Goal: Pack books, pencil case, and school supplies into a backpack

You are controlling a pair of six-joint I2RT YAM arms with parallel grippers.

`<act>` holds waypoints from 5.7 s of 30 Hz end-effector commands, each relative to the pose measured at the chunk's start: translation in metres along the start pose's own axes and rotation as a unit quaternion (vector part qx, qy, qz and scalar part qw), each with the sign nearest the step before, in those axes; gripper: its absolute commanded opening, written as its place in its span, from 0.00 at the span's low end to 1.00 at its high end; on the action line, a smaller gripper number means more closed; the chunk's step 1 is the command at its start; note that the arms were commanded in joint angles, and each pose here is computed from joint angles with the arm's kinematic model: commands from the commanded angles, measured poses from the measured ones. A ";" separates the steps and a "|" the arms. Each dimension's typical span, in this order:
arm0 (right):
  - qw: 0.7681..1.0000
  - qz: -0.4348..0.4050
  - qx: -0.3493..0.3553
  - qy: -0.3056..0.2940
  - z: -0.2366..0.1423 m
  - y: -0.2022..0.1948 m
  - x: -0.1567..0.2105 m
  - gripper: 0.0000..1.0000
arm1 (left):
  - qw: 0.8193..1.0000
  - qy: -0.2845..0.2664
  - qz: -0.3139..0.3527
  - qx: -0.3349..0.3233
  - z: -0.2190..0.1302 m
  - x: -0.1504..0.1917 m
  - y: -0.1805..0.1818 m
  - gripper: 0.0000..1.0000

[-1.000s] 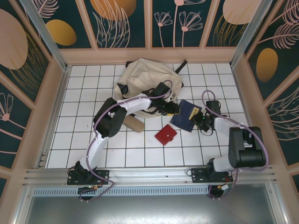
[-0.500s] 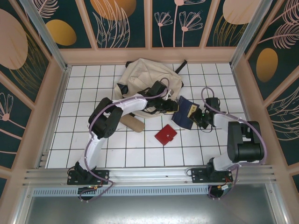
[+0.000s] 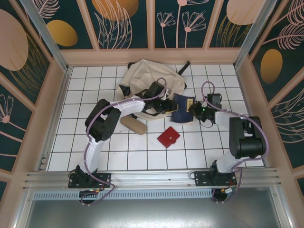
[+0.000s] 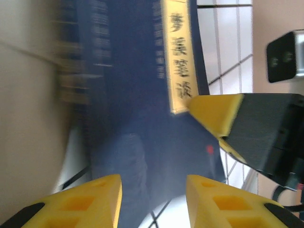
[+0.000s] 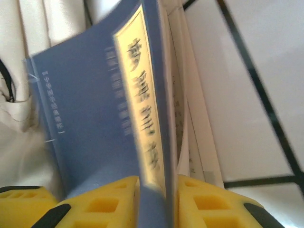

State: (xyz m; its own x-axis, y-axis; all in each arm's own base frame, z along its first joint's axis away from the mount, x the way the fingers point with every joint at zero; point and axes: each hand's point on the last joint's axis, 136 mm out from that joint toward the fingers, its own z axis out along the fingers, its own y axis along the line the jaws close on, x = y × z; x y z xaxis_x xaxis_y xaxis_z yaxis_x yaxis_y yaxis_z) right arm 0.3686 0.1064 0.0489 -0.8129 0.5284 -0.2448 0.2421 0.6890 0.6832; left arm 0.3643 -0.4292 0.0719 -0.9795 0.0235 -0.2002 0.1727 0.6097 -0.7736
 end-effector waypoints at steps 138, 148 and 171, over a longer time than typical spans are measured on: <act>0.884 -0.052 -0.465 -0.001 -0.096 0.313 -0.038 0.12 | 0.923 -0.289 0.011 0.256 -0.268 -0.081 -0.101 0.57; 0.888 0.011 -0.460 -0.020 -0.069 0.338 -0.028 0.11 | 0.882 -0.359 -0.089 0.292 -0.268 -0.071 -0.079 0.60; 0.952 -0.071 -0.294 -0.048 -0.007 0.291 -0.008 0.75 | 0.858 -0.451 -0.111 0.218 -0.291 -0.074 -0.039 0.00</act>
State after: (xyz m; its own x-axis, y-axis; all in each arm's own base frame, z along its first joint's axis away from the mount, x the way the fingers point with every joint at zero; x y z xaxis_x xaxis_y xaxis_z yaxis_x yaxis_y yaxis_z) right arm 0.4385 0.3049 0.2658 -0.7879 0.5630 -0.2495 -0.1688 0.1922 0.9667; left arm 0.3994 -0.2451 0.2736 -0.6219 -0.7653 -0.1660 0.1529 0.0892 -0.9842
